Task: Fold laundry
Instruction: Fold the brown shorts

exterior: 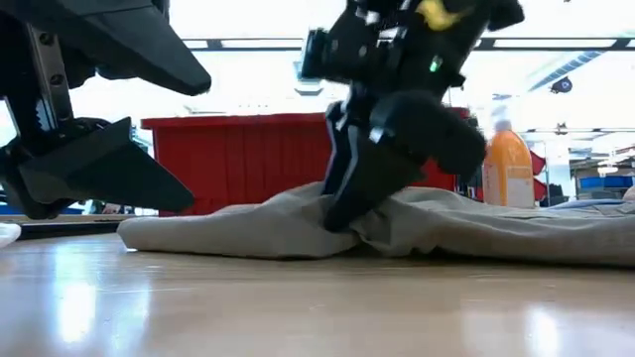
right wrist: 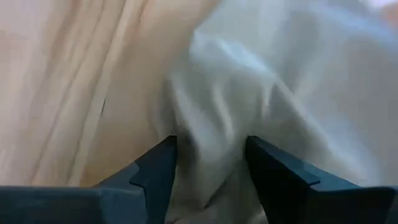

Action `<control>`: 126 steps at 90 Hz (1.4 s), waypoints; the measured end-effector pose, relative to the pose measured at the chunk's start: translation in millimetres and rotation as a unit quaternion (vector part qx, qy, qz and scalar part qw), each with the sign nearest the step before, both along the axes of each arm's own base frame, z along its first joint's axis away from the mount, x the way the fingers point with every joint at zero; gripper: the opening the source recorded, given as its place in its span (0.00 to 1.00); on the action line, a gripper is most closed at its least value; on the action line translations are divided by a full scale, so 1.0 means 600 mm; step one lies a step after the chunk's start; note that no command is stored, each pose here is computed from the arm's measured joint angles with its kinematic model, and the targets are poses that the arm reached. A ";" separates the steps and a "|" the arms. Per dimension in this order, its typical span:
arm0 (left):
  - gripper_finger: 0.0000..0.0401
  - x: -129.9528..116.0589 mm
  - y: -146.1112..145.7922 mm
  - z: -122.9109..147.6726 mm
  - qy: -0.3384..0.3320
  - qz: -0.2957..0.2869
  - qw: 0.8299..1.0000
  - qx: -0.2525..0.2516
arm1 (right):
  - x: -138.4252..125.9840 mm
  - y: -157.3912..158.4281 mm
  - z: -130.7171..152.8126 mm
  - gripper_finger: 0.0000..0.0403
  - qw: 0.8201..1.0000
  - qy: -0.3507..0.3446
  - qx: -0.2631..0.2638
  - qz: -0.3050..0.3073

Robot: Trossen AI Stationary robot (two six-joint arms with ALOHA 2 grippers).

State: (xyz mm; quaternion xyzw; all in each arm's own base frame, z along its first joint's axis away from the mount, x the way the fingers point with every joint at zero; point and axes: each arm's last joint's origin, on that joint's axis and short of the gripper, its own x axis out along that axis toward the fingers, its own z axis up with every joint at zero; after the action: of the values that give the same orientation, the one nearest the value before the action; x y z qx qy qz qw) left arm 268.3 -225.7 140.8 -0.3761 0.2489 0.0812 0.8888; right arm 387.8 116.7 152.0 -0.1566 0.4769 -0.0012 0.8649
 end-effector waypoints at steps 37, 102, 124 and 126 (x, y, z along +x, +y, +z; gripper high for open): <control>0.77 0.010 0.017 0.005 -0.042 0.092 0.995 0.018 | -0.014 -0.022 0.069 0.01 0.998 -0.029 0.059 -0.023; 0.77 0.147 0.091 -0.042 -0.076 0.151 0.980 0.108 | -0.044 -0.073 0.145 0.00 0.995 -0.039 0.086 -0.036; 0.65 0.179 0.076 -0.017 -0.028 0.127 0.972 0.196 | -0.046 -0.076 0.143 0.00 0.996 -0.026 0.081 -0.032; 0.64 0.178 0.075 -0.017 -0.021 0.126 0.971 0.204 | -0.047 -0.076 0.142 0.00 0.996 -0.025 0.080 -0.032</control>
State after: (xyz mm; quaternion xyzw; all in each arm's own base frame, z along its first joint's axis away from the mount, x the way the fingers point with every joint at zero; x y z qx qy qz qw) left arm 375.1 -181.0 130.4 -0.2171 0.1591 0.2339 0.9342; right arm 359.9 71.0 237.4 -0.0712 0.4584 0.0055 0.8859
